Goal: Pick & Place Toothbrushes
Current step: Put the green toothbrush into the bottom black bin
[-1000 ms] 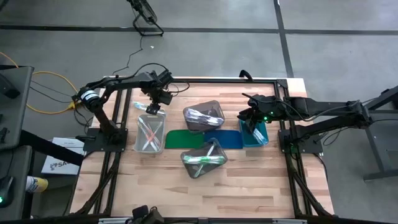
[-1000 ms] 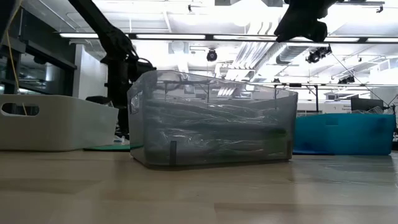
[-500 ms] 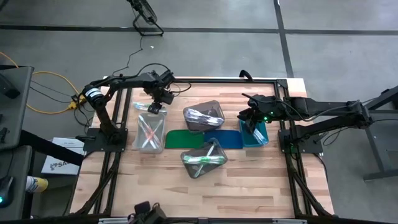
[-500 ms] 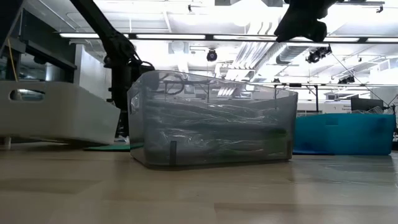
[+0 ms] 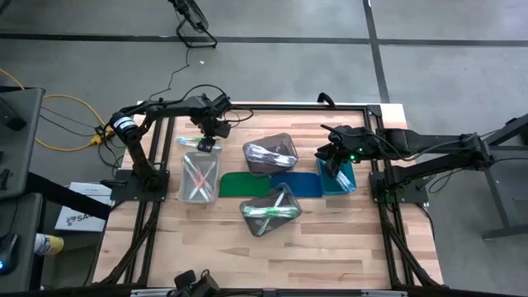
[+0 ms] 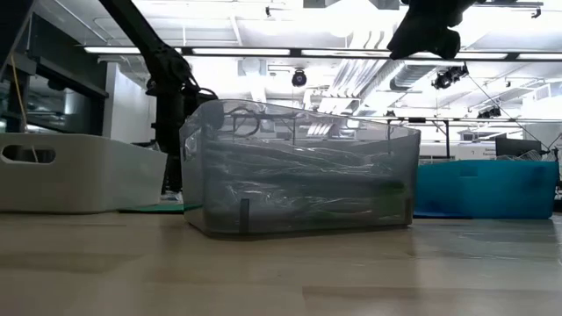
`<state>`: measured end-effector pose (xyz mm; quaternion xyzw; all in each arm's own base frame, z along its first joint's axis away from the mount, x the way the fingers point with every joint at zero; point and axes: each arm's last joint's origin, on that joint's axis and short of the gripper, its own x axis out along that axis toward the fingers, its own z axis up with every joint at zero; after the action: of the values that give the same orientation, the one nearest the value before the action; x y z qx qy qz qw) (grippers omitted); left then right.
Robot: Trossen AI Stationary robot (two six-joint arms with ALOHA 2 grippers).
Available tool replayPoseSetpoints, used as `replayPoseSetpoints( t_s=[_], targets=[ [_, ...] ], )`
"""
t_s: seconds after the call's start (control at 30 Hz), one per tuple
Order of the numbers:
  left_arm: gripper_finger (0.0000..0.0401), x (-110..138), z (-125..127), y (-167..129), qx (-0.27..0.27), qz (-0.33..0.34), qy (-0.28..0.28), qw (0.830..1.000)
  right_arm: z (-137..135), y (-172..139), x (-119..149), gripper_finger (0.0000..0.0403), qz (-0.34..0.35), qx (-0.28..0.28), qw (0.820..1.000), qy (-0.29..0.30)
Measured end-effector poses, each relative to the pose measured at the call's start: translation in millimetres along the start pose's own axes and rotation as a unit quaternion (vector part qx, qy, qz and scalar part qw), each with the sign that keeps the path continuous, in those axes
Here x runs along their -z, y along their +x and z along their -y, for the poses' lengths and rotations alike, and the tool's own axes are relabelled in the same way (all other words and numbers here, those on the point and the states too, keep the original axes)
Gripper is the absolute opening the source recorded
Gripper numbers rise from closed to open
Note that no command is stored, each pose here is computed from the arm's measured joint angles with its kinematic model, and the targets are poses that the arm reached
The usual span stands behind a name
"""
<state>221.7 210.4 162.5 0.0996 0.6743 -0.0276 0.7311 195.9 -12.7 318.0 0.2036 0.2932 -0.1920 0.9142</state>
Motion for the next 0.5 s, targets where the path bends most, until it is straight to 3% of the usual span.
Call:
replayPoseSetpoints(
  t_s=[0.27, 0.5],
  targets=[
    [0.0221, 0.0, 0.3, 0.0, 0.003, 0.002, -0.063, 0.998, 0.0, 0.0, 0.0, 0.0097, 0.0, 0.0, 1.0, -0.001],
    [0.0221, -2.1, -4.6, -0.1, -0.03, 0.005, -0.084, 0.996, 0.0, 0.0, 0.0, 0.0097, 0.0, 0.0, 1.0, -0.003]
  ],
)
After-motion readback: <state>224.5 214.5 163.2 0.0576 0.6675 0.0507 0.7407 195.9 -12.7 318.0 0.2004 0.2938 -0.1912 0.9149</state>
